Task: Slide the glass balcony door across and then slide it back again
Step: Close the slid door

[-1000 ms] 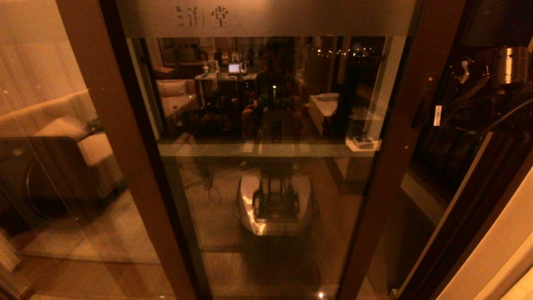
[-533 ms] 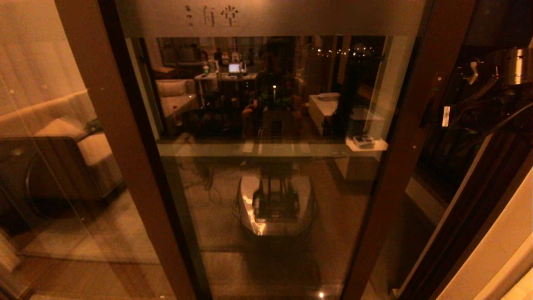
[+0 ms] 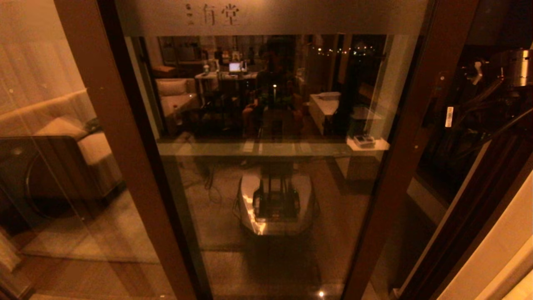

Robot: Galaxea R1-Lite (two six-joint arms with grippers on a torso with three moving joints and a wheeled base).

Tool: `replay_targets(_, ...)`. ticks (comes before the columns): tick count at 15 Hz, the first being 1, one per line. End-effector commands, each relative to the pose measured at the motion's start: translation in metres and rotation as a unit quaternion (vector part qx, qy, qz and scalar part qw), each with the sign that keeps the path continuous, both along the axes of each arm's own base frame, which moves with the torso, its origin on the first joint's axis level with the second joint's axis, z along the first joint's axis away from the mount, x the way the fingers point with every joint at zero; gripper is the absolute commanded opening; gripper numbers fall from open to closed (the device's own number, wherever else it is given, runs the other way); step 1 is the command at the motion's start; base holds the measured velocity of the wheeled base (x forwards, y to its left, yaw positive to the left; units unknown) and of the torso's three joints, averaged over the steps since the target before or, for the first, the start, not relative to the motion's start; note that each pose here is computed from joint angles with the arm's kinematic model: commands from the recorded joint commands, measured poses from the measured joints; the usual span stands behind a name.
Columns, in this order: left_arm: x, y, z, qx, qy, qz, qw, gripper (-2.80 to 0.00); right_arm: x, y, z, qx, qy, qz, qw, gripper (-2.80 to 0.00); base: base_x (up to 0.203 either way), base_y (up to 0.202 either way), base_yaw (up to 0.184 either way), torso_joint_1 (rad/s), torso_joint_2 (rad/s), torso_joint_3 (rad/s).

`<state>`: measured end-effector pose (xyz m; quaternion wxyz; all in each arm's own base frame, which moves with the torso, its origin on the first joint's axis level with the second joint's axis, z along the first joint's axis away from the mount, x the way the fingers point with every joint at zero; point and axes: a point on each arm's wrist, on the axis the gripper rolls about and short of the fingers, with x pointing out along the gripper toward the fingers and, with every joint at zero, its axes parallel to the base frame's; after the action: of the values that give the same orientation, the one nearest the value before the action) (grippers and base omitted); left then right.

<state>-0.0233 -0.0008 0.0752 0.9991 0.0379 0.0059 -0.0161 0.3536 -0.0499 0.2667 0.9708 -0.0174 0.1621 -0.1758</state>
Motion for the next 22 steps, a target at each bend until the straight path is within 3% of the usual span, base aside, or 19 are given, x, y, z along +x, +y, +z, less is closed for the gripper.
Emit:
replay_targets(1, 0.0, 0.0, 0.0, 0.0, 0.0, 0.0, 1.0, -2.8, -0.002, 0.0, 0.002, -0.001, -0.002, -0.002, 1.0, 0.0, 0.0, 0.0, 0.0, 0.0, 0.0, 0.0)
replay_targets(18, 0.0, 0.0, 0.0, 0.0, 0.0, 0.0, 1.0, -2.8, -0.006, -0.027, -0.007, 0.0, 0.014, -0.018, 1.0, 0.0, 0.0, 0.0, 0.0, 0.0, 0.0, 0.0)
replay_targets(22, 0.0, 0.0, 0.0, 0.0, 0.0, 0.0, 1.0, -2.8, -0.007, -0.039, -0.01, -0.015, 0.004, -0.024, 1.0, 0.0, 0.0, 0.0, 0.0, 0.0, 0.0, 0.0)
